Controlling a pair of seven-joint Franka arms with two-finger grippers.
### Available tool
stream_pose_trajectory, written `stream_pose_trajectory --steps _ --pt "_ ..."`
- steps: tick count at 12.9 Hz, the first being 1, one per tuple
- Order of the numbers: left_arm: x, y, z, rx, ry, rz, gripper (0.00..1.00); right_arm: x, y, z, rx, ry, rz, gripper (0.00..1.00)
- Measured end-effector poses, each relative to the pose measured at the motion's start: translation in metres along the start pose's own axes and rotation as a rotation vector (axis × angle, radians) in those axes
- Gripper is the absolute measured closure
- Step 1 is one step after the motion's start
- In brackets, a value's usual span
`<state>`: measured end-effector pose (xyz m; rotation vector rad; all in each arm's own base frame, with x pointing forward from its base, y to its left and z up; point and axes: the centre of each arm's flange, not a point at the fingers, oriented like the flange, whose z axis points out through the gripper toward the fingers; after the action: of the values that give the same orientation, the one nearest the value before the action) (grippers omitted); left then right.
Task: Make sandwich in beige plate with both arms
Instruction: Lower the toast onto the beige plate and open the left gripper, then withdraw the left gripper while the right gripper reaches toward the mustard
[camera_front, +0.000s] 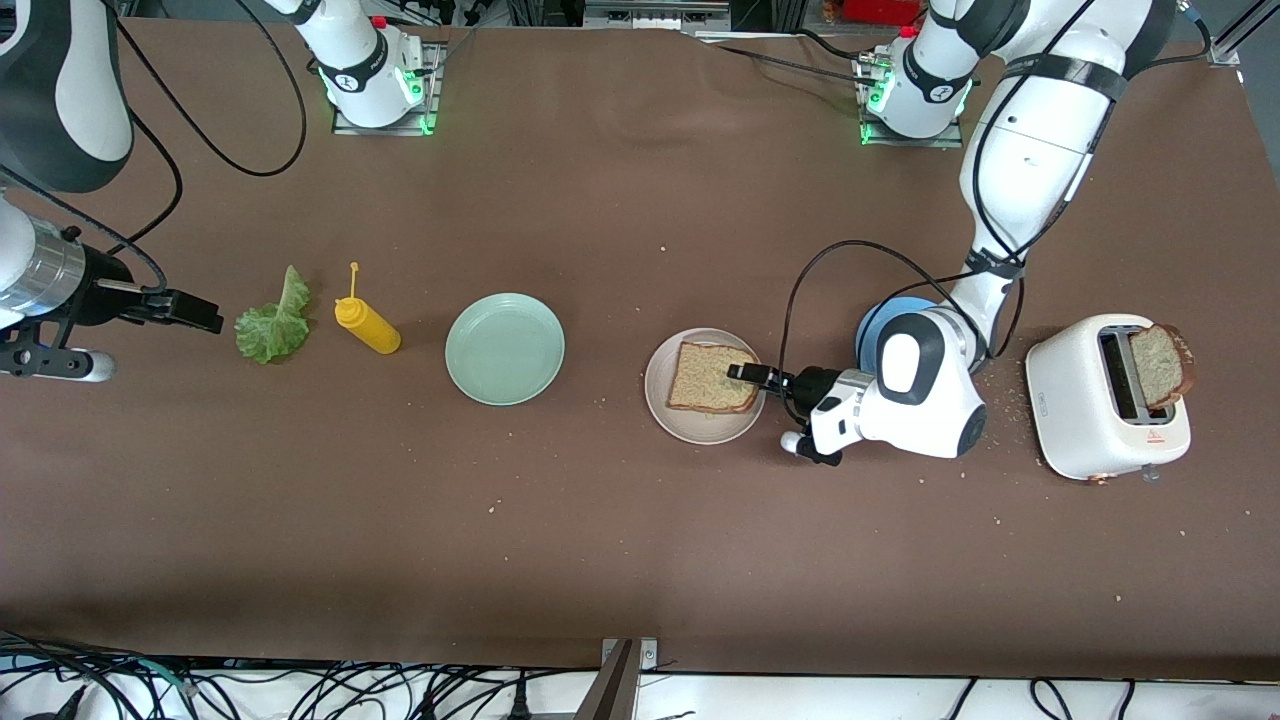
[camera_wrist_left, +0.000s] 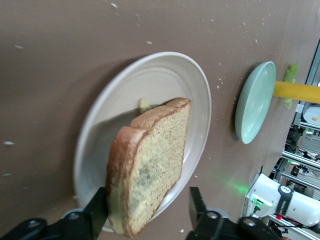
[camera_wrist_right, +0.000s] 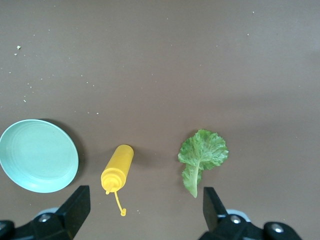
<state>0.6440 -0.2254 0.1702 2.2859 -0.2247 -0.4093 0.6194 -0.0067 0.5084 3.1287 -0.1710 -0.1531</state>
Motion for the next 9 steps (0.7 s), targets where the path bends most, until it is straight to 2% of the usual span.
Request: stream_pose_trajectory --steps 2,3,6,9 --pt "0.0 -0.008 -0.009 0.028 0.003 0.002 0.04 0.0 0.0 0.0 0.0 0.0 0.0 0.0" --pt "0.001 -0.01 -0.013 0.03 0.009 0.001 0.0 0.0 0.0 0.0 0.0 0.0 0.0 0.0" --pt "0.004 -0.016 -0.039 0.051 0.049 -0.007 0.0 0.0 0.0 0.0 0.0 0.0 0.0 0.0" --pt "0.002 -0.013 -0.097 0.093 0.13 -0.009 0.0 0.0 0.0 0.0 0.0 0.0 -0.047 0.0"
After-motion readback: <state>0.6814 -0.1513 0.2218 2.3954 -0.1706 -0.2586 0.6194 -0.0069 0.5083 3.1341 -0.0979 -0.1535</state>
